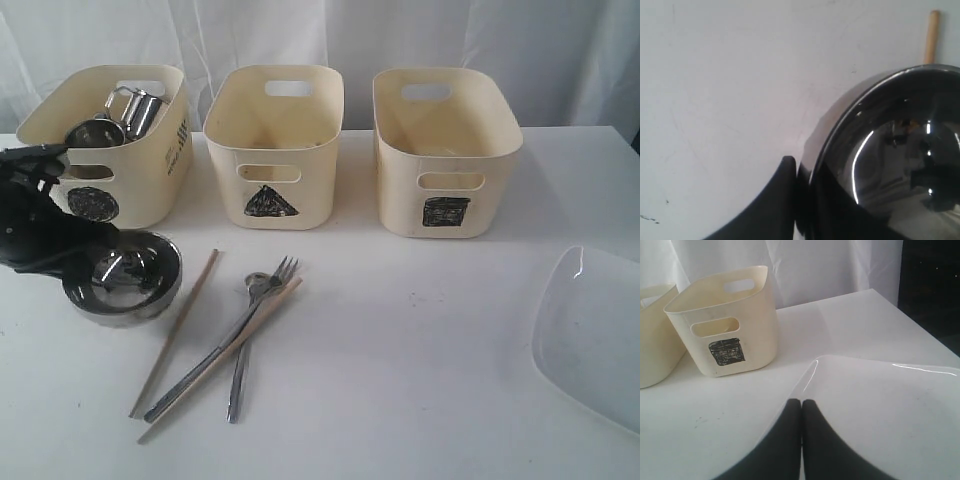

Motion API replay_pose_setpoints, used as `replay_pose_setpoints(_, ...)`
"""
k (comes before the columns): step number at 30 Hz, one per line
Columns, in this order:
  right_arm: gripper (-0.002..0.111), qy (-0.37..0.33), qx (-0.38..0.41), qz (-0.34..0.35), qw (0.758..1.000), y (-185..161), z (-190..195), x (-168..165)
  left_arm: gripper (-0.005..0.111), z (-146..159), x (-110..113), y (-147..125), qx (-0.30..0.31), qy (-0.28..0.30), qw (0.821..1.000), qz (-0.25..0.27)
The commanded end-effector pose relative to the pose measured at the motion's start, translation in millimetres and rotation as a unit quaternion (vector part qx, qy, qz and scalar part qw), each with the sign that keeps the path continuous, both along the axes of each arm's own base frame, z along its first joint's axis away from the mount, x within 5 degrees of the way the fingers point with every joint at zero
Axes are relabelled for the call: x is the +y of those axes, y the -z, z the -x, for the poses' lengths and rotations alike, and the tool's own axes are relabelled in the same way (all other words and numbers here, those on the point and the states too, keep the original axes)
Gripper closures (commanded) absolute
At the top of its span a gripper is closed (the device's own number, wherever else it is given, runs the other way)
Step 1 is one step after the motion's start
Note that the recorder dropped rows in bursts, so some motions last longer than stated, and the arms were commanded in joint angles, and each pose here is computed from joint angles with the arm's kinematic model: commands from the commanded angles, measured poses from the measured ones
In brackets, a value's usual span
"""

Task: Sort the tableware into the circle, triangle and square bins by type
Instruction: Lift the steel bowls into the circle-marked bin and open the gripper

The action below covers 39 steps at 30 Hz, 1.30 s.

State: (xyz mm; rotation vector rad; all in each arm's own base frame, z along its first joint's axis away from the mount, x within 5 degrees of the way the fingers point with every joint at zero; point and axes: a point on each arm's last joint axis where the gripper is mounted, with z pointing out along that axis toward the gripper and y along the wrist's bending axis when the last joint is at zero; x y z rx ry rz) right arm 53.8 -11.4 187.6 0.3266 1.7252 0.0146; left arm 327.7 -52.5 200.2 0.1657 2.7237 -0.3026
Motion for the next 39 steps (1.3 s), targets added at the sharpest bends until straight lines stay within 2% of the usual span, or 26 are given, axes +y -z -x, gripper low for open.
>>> replay_pose_setpoints(1,0.108,-0.004,-0.004,0.003,1.000,-2,0,0,0.107,20,-1,-54,-0.081,0.013,0.997,0.007)
replay_pose_setpoints(4,0.108,-0.004,-0.004,0.003,1.000,-2,0,0,0.107,32,3,-89,-0.157,0.017,0.988,-0.005)
replay_pose_setpoints(6,0.108,-0.004,-0.004,0.003,1.000,-2,0,0,0.107,38,7,-112,-0.226,0.009,0.974,-0.016)
replay_pose_setpoints(8,0.108,-0.004,-0.004,0.003,1.000,-2,0,0,0.107,39,14,-133,-0.304,-0.011,0.952,-0.023)
replay_pose_setpoints(12,0.108,-0.004,-0.004,0.003,1.000,-2,0,0,0.107,29,25,-164,-0.461,-0.069,0.884,-0.026)
replay_pose_setpoints(14,0.108,-0.004,-0.004,0.003,1.000,-2,0,0,0.107,21,28,-165,-0.491,-0.084,0.867,-0.031)
replay_pose_setpoints(16,0.108,-0.004,-0.004,0.003,1.000,-2,0,0,0.107,5,29,-154,-0.494,-0.093,0.864,-0.034)
replay_pose_setpoints(21,0.108,-0.004,-0.004,0.003,1.000,-2,0,0,0.107,-51,25,-111,-0.443,-0.092,0.891,-0.040)
replay_pose_setpoints(23,0.108,-0.004,-0.004,0.003,1.000,-2,0,0,0.107,-72,23,-102,-0.439,-0.078,0.894,-0.054)
replay_pose_setpoints(29,0.108,-0.004,-0.004,0.003,1.000,-2,0,0,0.107,-117,19,-90,-0.454,-0.037,0.885,-0.099)
replay_pose_setpoints(31,0.108,-0.004,-0.004,0.003,1.000,-2,0,0,0.107,-127,18,-82,-0.453,-0.021,0.884,-0.117)
replay_pose_setpoints(35,0.108,-0.004,-0.004,0.003,1.000,-2,0,0,0.107,-142,18,-74,-0.469,0.009,0.869,-0.160)
replay_pose_setpoints(39,0.108,-0.004,-0.004,0.003,1.000,-2,0,0,0.107,-154,17,-65,-0.474,0.017,0.863,-0.173)
